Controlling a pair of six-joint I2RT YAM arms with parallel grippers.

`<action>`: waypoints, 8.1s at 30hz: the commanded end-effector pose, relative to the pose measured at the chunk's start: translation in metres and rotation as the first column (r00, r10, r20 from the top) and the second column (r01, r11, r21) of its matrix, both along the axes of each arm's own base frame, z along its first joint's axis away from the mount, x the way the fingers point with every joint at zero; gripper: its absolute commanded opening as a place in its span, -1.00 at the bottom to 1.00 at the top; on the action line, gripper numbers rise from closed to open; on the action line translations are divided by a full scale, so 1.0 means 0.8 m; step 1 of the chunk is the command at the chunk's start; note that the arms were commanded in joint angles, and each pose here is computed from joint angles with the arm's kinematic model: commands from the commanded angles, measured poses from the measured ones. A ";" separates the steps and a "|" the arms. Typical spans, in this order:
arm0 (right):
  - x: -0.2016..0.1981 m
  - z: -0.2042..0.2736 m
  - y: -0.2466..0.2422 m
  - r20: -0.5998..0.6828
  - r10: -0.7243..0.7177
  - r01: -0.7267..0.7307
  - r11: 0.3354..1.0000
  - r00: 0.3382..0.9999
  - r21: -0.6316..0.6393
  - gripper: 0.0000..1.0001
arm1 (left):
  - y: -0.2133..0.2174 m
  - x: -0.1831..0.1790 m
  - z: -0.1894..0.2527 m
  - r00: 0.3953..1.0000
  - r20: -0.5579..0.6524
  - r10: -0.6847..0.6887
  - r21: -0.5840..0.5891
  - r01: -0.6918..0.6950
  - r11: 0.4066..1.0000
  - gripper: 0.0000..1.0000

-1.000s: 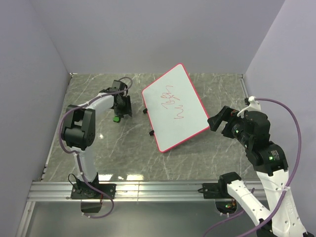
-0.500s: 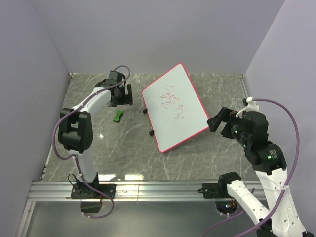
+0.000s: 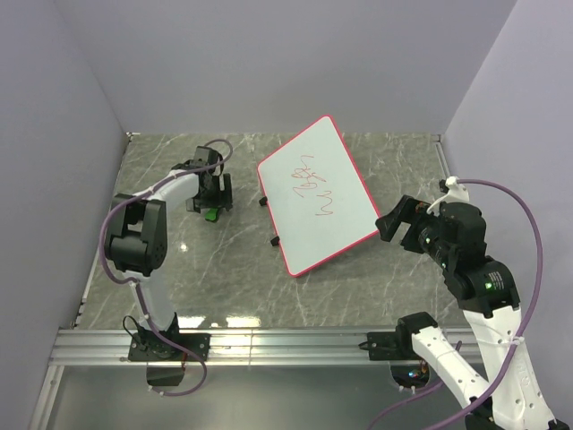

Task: Erase the whiteboard

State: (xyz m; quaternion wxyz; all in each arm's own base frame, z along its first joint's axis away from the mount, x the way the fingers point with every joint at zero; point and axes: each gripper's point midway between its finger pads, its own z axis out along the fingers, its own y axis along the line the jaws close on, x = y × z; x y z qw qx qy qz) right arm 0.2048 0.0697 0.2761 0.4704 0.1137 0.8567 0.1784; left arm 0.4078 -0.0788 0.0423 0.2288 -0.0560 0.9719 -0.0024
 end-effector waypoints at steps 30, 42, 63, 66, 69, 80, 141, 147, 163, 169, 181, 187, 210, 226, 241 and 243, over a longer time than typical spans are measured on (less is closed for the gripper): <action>0.039 0.008 0.005 -0.002 0.003 -0.003 0.999 1.000 -0.045 0.99 | -0.003 0.021 -0.003 0.998 0.030 -0.058 0.006 0.058 0.998 0.17; 0.041 -0.007 0.009 -0.032 -0.004 0.003 1.000 0.999 -0.020 0.99 | -0.001 0.026 0.007 0.997 0.052 -0.053 -0.013 0.054 0.998 -0.18; 0.211 -0.004 0.042 -0.090 0.100 -0.101 0.995 0.991 -0.001 0.99 | -0.125 0.068 0.113 0.968 0.195 -0.155 -0.195 0.193 0.962 -0.99; 0.239 -0.015 0.043 -0.115 0.112 -0.113 0.994 0.987 0.000 0.98 | -0.160 0.062 0.136 0.959 0.225 -0.175 -0.268 0.233 0.935 -0.99; 0.264 -0.029 0.049 -0.138 0.131 -0.130 0.991 0.982 0.018 0.97 | -0.202 0.049 0.158 0.942 0.259 -0.215 -0.346 0.298 0.889 -0.99; 0.281 -0.082 0.082 -0.230 0.228 -0.204 0.971 0.946 0.126 0.43 | -0.345 -0.034 0.193 0.843 0.338 -0.418 -0.468 0.536 0.703 -0.99; 0.227 -0.127 0.102 -0.304 0.300 -0.267 0.952 0.904 0.146 -1.00 | -0.440 -0.095 0.179 0.797 0.326 -0.508 -0.560 0.596 0.576 -0.99; 0.224 -0.130 0.102 -0.314 0.302 -0.272 0.953 0.900 0.135 -1.00 | -0.425 -0.059 0.143 0.836 0.271 -0.477 -0.555 0.541 0.632 -0.99; 0.228 -0.127 0.103 -0.322 0.302 -0.275 0.953 0.897 0.128 -1.00 | -0.301 -0.022 0.011 0.930 0.074 -0.360 -0.524 0.344 0.780 -0.99; 0.230 -0.132 0.108 -0.330 0.310 -0.281 0.950 0.892 0.133 -1.00 | -0.347 -0.037 0.056 0.881 0.148 -0.449 -0.543 0.452 0.708 -0.99; 0.218 -0.144 0.118 -0.346 0.324 -0.291 0.946 0.881 0.145 -1.00 | -0.443 -0.040 0.165 0.781 0.316 -0.539 -0.560 0.612 0.559 -0.99; 0.210 -0.148 0.118 -0.355 0.324 -0.293 0.946 0.877 0.140 -1.00 | -0.422 -0.007 0.115 0.833 0.244 -0.496 -0.537 0.542 0.646 -0.99; 0.217 -0.150 0.120 -0.367 0.331 -0.304 0.944 0.869 0.131 -1.00 | -0.368 -0.018 0.061 0.844 0.160 -0.512 -0.578 0.501 0.645 -0.99; 0.211 -0.151 0.125 -0.370 0.336 -0.309 0.942 0.866 0.132 -1.00 | -0.398 -0.009 0.054 0.856 0.115 -0.504 -0.571 0.472 0.671 -0.99; 0.218 -0.159 0.133 -0.391 0.343 -0.315 0.939 0.854 0.137 -1.00 | -0.338 0.022 0.017 0.915 0.014 -0.404 -0.543 0.346 0.765 -0.99; 0.220 -0.157 0.135 -0.386 0.346 -0.316 0.938 0.855 0.141 -1.00 | -0.357 0.015 0.045 0.891 0.060 -0.449 -0.545 0.406 0.733 -0.99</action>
